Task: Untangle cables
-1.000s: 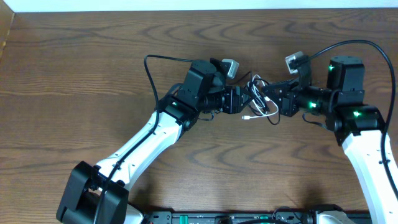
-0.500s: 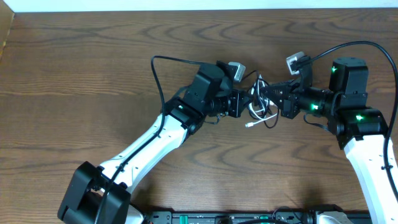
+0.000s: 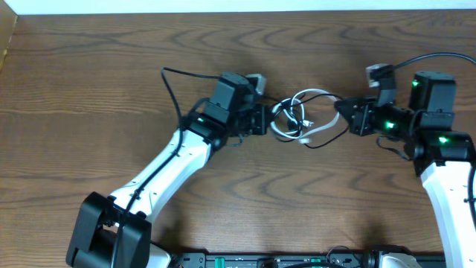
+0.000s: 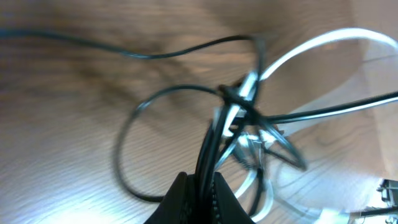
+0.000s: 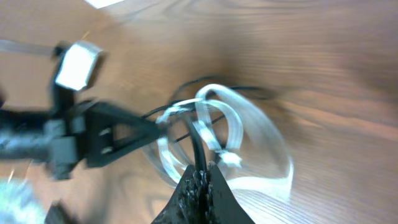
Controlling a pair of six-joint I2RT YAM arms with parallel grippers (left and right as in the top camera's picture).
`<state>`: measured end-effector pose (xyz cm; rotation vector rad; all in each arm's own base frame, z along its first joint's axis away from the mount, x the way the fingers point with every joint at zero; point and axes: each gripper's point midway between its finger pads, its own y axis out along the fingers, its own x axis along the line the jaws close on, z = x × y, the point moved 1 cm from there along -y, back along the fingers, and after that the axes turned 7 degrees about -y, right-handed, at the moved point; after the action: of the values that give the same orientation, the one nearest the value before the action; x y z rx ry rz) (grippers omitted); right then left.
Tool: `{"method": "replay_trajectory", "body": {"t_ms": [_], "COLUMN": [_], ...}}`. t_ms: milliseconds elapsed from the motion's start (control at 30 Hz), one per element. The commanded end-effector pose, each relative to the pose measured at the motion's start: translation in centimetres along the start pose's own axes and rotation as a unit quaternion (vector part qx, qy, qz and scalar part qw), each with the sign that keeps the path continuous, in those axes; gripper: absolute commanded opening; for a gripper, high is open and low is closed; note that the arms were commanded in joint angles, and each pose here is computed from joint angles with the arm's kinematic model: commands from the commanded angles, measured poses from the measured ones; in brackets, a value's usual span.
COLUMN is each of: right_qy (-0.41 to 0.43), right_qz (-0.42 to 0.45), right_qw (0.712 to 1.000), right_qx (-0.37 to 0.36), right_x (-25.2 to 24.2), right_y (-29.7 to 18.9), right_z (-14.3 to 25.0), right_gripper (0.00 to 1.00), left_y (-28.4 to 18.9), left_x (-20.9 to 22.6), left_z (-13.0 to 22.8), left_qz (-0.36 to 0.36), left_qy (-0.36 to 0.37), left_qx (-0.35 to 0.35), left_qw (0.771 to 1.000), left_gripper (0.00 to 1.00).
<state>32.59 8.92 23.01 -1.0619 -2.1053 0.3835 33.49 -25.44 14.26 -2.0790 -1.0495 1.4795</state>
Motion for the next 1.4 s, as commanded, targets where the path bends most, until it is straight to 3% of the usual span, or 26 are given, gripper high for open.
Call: {"method": "replay_trajectory", "body": {"t_ms": [0,267,433,567,800,967,1000,1067,1100,1133,1367], "right_qy": [0.042,0.084,0.142,0.194,0.255,0.272,0.272,0.261,0.256,0.254,0.177], "right_qz": [0.087,0.231,0.339,0.376,0.414,0.416,0.41,0.387,0.372,0.358,0.244], "right_qw": [0.995,0.969,0.93,0.906,0.874,0.868,0.871,0.884,0.892,0.899,0.953], "right_qx": [-0.032,-0.027,-0.026,-0.021,-0.02,-0.019,-0.018,-0.012,-0.009,-0.008,0.021], "right_x": [-2.8,-7.0,-10.1,-11.8,-14.3,-14.8,-14.6,-14.1,-13.8,-13.4,-10.6], "right_y": [-2.0,-4.4,-6.6,-8.1,-11.0,-11.6,-11.4,-10.8,-10.5,-10.1,-7.4], "right_z": [-1.2,0.2,1.6,3.0,4.9,5.4,5.4,5.2,5.1,5.0,4.2], "right_gripper": [0.01,0.01,0.01,0.01,0.01,0.02,0.11,0.56,0.67,0.99,0.99], "left_y": [-0.7,-1.2,-1.4,-2.7,-11.2,-17.1,-17.8,-18.7,-19.0,-19.2,-19.0], "left_x": [2.4,3.6,4.4,4.6,4.9,5.4,5.5,5.3,5.2,5.0,3.8], "left_z": [-0.3,-0.5,-0.8,-1.8,-6.8,-8.0,-7.8,-7.3,-7.1,-7.0,-6.4], "left_qz": [-0.031,-0.044,-0.068,-0.077,-0.074,-0.079,-0.08,-0.083,-0.083,-0.081,-0.048], "left_qy": [0.007,0.001,0.007,0.019,0.009,-0.015,-0.017,-0.017,-0.017,-0.017,-0.011], "left_qx": [0.0,0.001,-0.009,-0.032,-0.16,-0.228,-0.232,-0.235,-0.236,-0.237,-0.222], "left_qw": [0.999,0.999,0.998,0.996,0.984,0.97,0.969,0.968,0.968,0.968,0.974], "left_gripper": [0.07,0.07,0.08,0.08,0.07,0.08,0.08,0.08,0.07,0.08,0.08]}}
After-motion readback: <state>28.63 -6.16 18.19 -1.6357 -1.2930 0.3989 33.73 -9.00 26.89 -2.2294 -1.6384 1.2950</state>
